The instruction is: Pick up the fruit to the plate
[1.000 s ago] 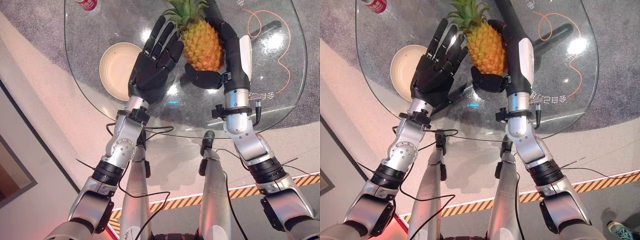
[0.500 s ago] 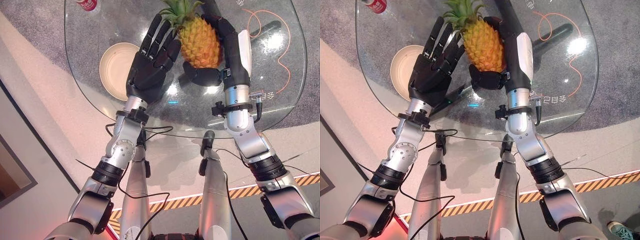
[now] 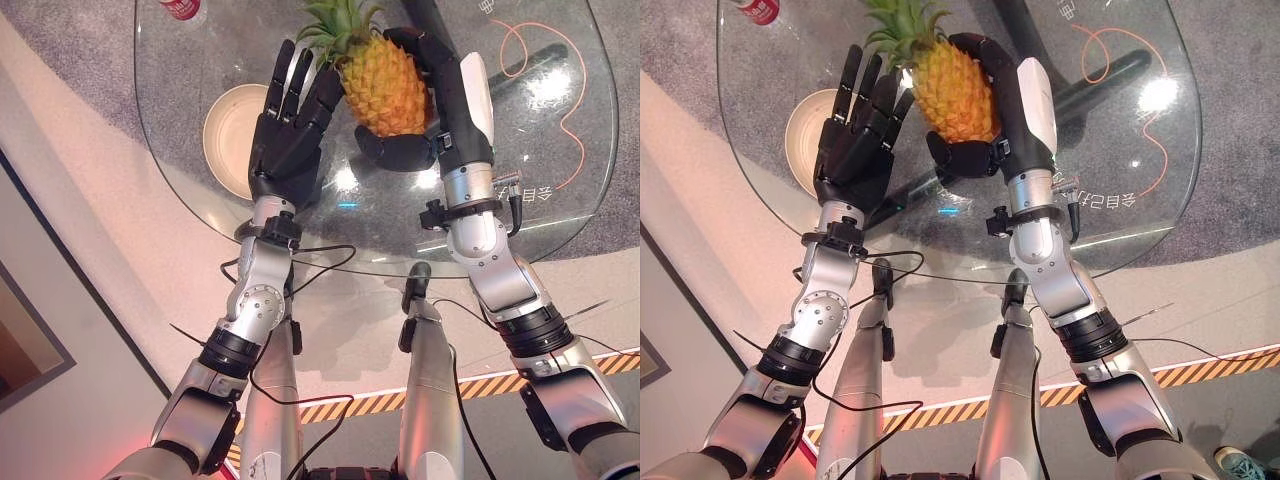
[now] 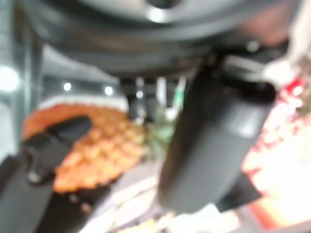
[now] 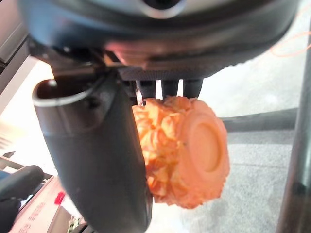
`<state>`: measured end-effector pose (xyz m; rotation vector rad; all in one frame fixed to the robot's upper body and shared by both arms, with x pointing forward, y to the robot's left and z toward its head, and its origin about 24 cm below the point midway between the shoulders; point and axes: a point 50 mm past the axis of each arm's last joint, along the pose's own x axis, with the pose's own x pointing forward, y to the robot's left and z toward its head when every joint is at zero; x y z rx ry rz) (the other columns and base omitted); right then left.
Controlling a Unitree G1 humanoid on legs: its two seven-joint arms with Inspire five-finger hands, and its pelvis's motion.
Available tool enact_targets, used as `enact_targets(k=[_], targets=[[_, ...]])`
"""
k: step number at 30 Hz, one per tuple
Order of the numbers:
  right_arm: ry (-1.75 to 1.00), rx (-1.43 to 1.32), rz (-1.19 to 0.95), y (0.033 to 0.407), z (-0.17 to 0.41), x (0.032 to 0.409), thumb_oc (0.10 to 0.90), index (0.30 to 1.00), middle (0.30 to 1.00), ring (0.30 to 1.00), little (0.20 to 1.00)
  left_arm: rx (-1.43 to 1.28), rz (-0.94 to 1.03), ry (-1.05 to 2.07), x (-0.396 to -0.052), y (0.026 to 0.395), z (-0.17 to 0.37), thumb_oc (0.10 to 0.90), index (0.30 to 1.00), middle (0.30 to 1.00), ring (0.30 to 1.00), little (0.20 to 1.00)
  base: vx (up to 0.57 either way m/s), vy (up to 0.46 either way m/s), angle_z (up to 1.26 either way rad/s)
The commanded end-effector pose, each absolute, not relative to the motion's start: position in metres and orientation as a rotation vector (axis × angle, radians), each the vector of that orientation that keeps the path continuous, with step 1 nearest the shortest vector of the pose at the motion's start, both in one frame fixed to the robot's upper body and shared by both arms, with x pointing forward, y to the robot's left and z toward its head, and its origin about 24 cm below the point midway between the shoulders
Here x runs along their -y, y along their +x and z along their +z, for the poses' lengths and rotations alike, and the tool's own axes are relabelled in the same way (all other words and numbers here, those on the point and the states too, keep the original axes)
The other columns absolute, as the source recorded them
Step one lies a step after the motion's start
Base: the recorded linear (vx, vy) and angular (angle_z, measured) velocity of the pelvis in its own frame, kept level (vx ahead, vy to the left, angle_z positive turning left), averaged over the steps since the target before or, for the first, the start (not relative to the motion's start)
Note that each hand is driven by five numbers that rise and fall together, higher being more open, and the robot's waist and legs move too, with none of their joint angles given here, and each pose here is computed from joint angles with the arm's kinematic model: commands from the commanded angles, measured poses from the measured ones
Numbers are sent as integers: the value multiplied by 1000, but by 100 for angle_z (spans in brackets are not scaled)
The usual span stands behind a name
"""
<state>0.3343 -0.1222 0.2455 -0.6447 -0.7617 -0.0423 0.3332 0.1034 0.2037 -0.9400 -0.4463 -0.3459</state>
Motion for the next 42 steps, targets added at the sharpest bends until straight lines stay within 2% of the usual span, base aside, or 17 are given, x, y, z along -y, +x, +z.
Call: enact_targets(k=[1, 17, 42], targets=[[-613, 1160, 122, 286, 299, 77, 100, 300, 300, 300, 200, 852, -521, -967, -99, 296, 288, 800, 900, 900, 900, 900, 0, 0, 0], [-651, 1172, 215, 283, 297, 68, 100, 300, 300, 300, 200, 848, -426, -927, -100, 297, 288, 800, 900, 900, 900, 900, 0, 0, 0], [-692, 1155, 331, 281, 295, 63, 100, 300, 300, 300, 200, 896, -571, -722, -89, 292, 299, 800, 900, 900, 900, 900, 0, 0, 0]])
